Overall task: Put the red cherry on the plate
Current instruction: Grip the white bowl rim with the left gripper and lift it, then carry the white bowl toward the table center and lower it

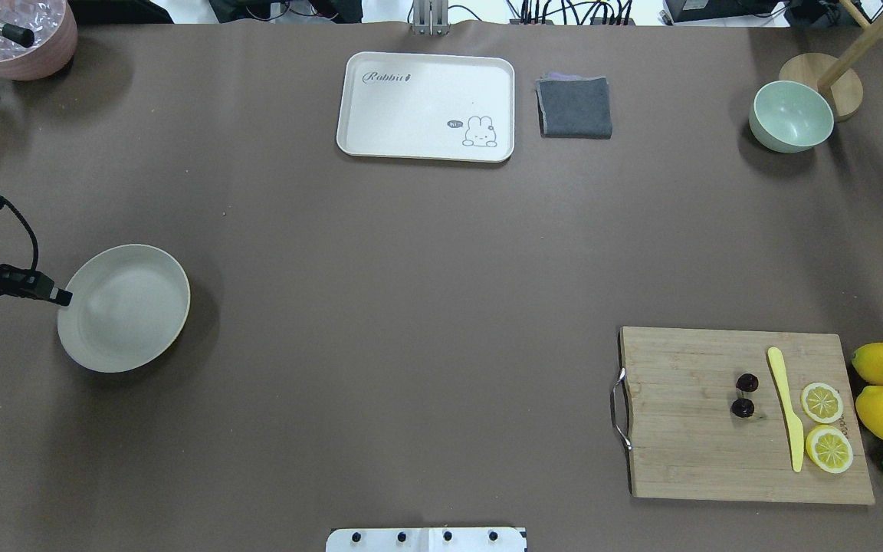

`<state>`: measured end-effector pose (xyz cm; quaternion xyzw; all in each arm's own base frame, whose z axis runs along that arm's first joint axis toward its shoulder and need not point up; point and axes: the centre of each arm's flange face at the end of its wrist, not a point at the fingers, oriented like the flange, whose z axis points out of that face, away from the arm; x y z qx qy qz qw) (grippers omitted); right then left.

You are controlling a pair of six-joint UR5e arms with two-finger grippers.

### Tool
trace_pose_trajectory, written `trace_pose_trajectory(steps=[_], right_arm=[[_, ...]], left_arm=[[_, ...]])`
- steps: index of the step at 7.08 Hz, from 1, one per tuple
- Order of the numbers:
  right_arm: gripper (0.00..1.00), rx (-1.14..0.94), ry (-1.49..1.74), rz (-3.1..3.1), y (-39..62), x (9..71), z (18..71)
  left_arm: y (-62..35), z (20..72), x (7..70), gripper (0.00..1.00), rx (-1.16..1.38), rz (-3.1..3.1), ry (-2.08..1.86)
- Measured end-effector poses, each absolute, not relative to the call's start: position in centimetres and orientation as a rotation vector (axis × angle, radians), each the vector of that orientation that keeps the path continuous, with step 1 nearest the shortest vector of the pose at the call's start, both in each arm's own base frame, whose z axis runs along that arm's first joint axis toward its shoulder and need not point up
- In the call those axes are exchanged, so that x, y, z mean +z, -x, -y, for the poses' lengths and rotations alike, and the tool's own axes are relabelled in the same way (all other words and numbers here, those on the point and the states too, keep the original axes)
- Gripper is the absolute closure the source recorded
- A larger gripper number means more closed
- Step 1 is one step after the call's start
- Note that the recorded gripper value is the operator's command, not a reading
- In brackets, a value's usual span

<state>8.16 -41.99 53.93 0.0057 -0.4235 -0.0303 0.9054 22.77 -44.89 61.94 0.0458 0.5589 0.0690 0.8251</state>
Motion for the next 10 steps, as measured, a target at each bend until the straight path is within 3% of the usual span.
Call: trace_pose_trajectory(steps=[2,6,10], right_arm=[[0.0,-0.062,-0.012,0.875,-8.2,53.9,41.9],[0.0,-0.063,-0.024,0.874,-8.3,53.2,40.8],[0.0,-0.046,-0.03,0.872,-8.9,53.0,39.9]], left_arm=[[-23.4,45.4,60.0,1.0,0.168,-1.234,-0.046],[-30.5,56.0,40.4,1.0,0.06,-1.291,0.041],[-39.2,57.5,28.0,1.0,-0.012,-1.205,0.016]])
